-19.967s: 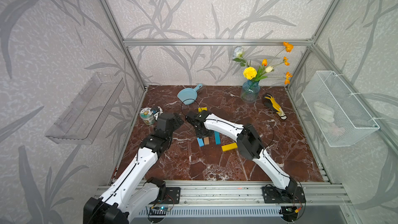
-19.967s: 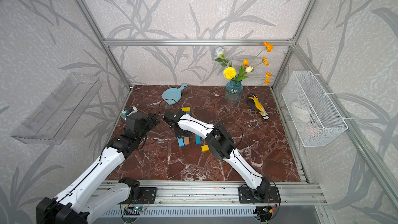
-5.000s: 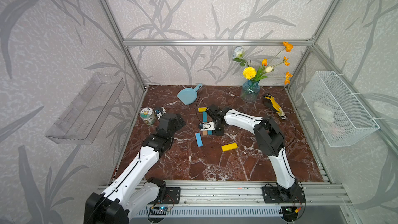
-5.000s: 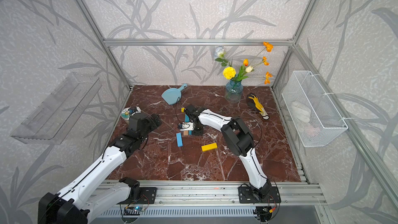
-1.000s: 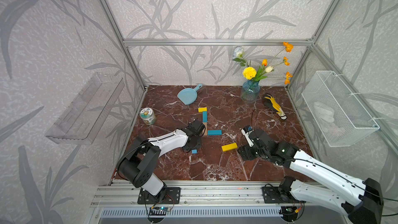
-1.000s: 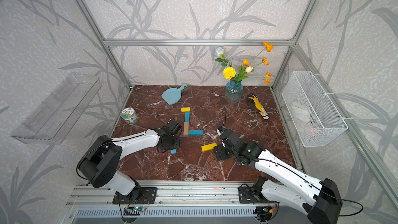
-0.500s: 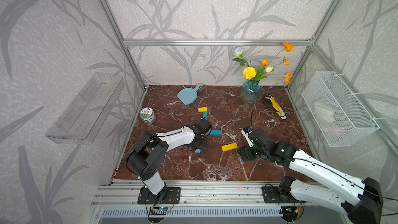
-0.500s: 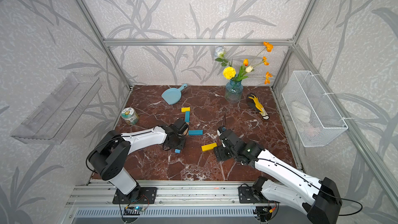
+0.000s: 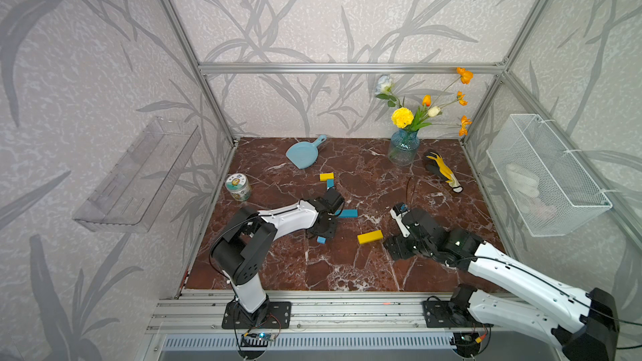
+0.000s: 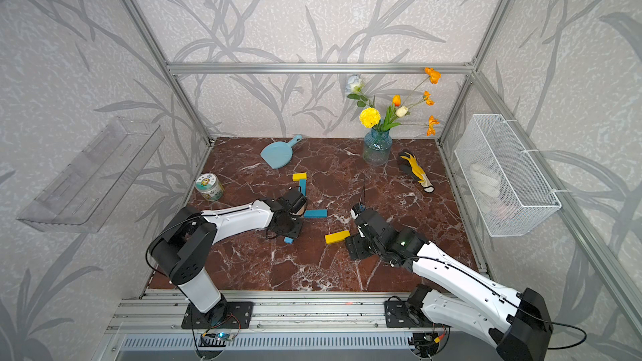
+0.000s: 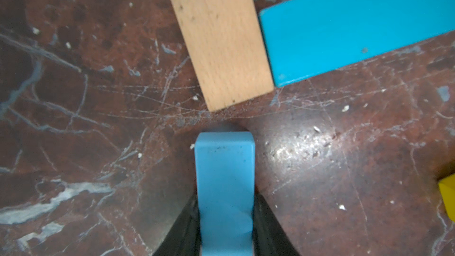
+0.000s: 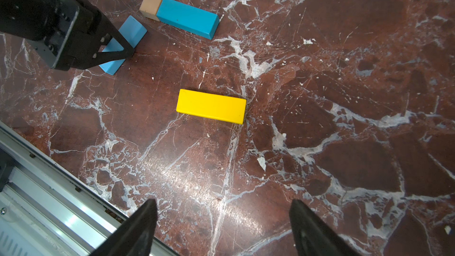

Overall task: Assemble a giraffe with building blocks
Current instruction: Assemble the building block at the center of the board.

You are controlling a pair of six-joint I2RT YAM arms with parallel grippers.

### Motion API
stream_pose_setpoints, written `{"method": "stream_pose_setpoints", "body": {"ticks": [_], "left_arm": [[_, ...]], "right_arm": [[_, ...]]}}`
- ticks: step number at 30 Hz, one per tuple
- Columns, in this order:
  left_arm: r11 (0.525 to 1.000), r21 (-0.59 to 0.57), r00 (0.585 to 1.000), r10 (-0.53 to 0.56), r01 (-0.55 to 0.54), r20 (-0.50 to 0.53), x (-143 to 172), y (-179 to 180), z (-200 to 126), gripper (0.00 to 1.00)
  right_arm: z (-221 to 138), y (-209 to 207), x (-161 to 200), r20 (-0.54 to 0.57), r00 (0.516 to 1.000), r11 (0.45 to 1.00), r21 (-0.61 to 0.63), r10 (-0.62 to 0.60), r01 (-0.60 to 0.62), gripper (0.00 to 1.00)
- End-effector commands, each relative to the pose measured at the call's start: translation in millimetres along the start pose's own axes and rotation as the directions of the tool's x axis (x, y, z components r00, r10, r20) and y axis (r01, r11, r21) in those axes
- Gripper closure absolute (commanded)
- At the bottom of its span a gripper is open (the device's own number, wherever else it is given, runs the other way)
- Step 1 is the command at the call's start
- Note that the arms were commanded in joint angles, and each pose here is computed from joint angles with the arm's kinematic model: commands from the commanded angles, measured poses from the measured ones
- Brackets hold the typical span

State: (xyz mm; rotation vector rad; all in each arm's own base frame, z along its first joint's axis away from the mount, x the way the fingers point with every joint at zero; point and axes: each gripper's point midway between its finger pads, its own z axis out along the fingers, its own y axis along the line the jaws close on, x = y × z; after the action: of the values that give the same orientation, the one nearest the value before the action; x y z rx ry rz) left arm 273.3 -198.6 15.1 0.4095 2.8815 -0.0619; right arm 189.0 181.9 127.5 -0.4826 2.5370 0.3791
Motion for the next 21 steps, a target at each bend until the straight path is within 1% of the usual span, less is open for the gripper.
{"method": "stream_pose_setpoints", "body": {"ticks": [1, 21], "left_arm": [[1.0, -0.017, 0.998, 0.02, -0.021, -0.063, 13.3, 1.3, 16.1, 0.64], [0.999, 0.029, 0.998, 0.02, -0.018, -0.062, 10.5, -9.6, 15.7, 0.65]], "right_arm": [[2.2, -1.6, 5.4, -0.014, 1.0, 1.0, 0.008, -0.008, 0.008, 0.15], [2.3, -1.5, 4.9, -0.014, 1.0, 1.0, 0.009, -0.005, 0.005, 0.15]]}}
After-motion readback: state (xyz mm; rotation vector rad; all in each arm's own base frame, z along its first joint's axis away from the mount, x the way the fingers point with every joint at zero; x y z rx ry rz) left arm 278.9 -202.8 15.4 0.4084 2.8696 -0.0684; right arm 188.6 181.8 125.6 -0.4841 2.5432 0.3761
